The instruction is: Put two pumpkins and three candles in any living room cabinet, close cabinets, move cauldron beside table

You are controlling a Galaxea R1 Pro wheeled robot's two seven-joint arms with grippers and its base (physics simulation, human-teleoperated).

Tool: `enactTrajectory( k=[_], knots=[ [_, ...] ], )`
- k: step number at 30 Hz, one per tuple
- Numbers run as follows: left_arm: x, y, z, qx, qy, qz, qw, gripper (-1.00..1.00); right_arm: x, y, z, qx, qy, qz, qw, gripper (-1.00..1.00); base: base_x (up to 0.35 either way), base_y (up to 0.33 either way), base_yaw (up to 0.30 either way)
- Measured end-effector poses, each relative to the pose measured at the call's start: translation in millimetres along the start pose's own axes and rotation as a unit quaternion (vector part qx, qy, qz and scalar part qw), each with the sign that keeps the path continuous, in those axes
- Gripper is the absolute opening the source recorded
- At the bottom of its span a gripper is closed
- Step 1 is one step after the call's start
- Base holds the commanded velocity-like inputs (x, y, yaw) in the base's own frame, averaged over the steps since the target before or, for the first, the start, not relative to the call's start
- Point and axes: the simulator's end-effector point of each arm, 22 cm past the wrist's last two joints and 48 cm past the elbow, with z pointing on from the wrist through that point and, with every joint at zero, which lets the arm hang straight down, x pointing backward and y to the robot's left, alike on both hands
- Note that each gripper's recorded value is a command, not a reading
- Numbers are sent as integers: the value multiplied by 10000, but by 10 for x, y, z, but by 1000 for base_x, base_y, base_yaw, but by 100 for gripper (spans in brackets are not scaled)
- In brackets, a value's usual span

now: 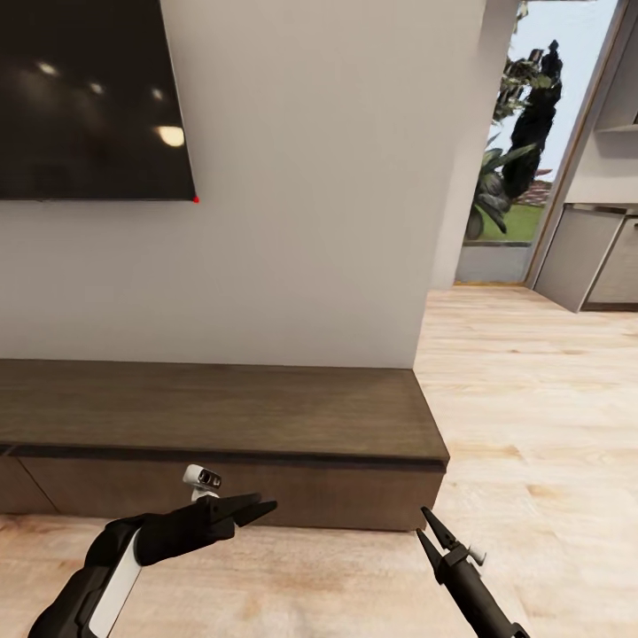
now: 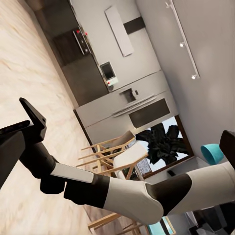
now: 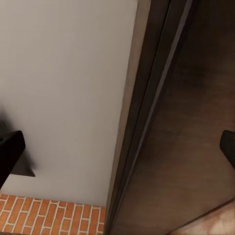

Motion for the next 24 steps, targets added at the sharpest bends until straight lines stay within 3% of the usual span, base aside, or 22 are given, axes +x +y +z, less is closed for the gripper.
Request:
enactTrajectory(
  k=[24],
  knots=[
    [7,4,11,-3,9,-4,10000,100,0,-4,0,10,-1,1,10000,100,35,0,0]
  ],
)
